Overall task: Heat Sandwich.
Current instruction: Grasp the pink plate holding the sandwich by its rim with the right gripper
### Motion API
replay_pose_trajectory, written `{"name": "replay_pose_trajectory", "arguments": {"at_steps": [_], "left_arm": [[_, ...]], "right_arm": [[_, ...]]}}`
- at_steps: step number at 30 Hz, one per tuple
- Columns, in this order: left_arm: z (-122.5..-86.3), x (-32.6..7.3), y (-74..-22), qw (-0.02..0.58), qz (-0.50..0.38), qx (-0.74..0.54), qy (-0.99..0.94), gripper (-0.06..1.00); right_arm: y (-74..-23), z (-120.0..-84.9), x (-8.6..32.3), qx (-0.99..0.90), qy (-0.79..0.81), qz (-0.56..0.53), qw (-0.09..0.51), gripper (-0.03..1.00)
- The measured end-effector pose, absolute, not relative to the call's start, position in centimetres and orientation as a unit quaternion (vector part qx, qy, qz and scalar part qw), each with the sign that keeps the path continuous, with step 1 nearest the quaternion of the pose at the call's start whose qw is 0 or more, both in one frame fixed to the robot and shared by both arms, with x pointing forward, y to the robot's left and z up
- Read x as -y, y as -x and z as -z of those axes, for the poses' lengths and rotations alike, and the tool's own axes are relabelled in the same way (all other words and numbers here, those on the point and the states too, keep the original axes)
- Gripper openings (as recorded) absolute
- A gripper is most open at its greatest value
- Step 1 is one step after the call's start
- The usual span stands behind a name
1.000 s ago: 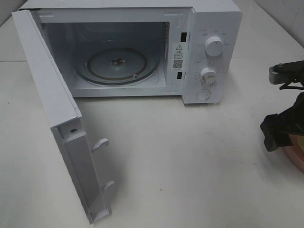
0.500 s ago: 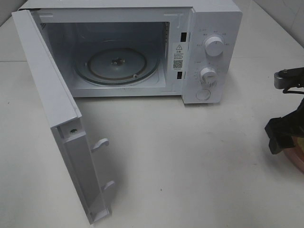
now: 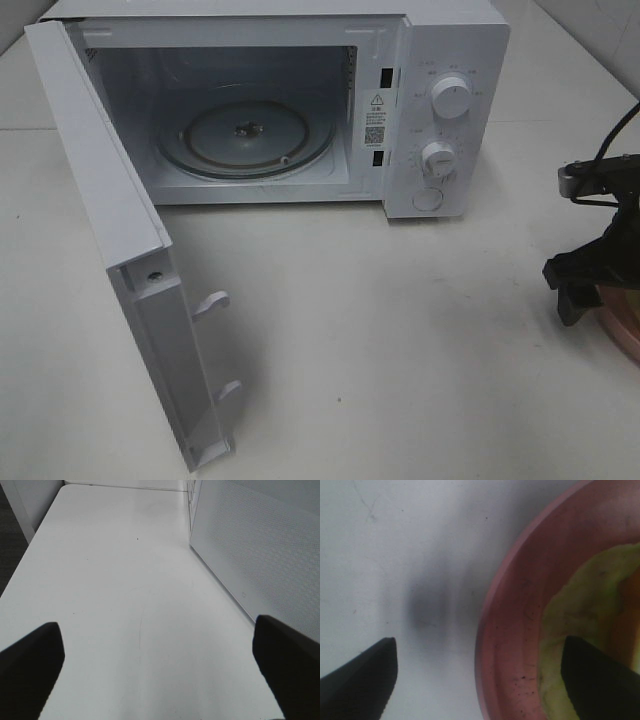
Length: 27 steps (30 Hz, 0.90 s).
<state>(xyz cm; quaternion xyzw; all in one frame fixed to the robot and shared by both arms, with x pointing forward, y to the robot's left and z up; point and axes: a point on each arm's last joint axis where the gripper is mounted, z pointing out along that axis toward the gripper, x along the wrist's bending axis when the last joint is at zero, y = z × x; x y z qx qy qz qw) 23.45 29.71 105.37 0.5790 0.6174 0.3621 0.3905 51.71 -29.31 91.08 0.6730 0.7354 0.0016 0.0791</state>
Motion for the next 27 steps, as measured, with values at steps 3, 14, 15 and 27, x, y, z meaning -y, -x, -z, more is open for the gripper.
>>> {"name": "replay_pose_trajectory", "arguments": {"at_steps": [3,14,15,27], "left_arm": [[-105.4,-29.7,-23.5,0.391,-0.362,-0.617,-0.579,0.97],[-105.4,-29.7,-23.5,0.391,-0.362,-0.617,-0.579,0.97],[-105.4,-29.7,-23.5,0.391,-0.362,-0.617,-0.579,0.97],[-105.4,-29.7,-23.5,0.391,-0.362,-0.617,-0.579,0.97]], "right_arm": [[-51.8,-90.7,29.3,-0.736,-0.673,0.003,0.074,0.84],[-51.8,-88.9,29.2,-0.735,-0.675,0.020,0.052,0.81],[-51.8,-88.9,29.2,-0.735,-0.675,0.020,0.052,0.79],[-51.9,-88.8,29.3,-0.737,-0.674,0.022,0.054,0.31]]}}
